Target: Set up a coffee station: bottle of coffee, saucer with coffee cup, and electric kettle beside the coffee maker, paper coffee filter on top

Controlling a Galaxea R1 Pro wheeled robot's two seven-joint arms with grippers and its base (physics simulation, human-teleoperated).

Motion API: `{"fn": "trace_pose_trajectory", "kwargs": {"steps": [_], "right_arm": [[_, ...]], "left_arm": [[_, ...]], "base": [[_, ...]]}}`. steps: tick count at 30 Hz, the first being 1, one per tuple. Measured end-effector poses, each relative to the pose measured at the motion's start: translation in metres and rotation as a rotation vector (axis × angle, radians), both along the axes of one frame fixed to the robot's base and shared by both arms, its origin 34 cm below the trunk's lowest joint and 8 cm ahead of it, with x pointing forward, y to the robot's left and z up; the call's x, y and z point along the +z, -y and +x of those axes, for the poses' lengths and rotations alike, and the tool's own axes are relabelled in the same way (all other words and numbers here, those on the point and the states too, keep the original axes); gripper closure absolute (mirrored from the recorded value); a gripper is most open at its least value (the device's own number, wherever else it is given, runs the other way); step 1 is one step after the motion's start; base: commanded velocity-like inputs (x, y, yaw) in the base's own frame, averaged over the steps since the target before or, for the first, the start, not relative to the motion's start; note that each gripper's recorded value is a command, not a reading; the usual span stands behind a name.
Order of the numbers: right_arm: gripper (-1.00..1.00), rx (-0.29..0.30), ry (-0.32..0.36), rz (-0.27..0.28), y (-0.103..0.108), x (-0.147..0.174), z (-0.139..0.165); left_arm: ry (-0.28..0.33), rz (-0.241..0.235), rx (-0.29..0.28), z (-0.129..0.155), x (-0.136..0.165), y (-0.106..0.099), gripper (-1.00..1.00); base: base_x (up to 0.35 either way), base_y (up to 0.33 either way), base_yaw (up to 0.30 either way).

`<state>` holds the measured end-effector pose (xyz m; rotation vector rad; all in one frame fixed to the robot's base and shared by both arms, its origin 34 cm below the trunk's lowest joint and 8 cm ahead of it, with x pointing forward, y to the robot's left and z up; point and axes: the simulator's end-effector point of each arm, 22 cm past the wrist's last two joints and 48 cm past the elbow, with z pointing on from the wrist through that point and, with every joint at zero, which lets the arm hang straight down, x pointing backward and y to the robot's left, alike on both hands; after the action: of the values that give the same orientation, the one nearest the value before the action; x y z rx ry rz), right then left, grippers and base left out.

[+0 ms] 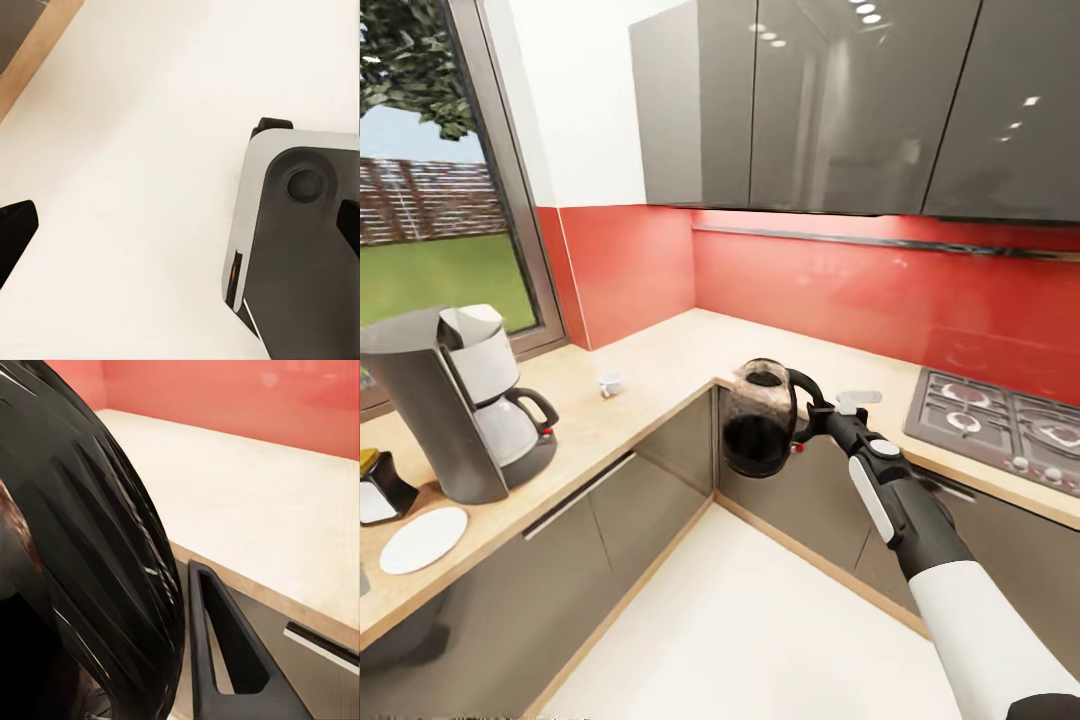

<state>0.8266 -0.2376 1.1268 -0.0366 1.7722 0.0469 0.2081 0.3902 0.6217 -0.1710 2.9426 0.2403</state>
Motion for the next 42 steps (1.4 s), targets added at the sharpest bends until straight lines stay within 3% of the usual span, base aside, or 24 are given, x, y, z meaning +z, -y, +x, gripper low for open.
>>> {"fn": "trace_pose_trajectory", "kwargs": {"steps": [30, 42], "right_arm": [[1.00, 0.001, -0.001, 0.003, -0.0010, -0.0005, -0.0001], [1.00, 0.002, -0.001, 0.002, -0.0013, -0.0007, 0.0001]], "left_arm": [[0.002, 0.001, 0.004, 0.0002, 0.0002, -0.0004, -1.00], [0.004, 0.000, 0.006, 0.0006, 0.0001, -0.0004, -1.00]], "base": [[0.126, -0.304, 0.274], [0.025, -0.029, 0.274]]}}
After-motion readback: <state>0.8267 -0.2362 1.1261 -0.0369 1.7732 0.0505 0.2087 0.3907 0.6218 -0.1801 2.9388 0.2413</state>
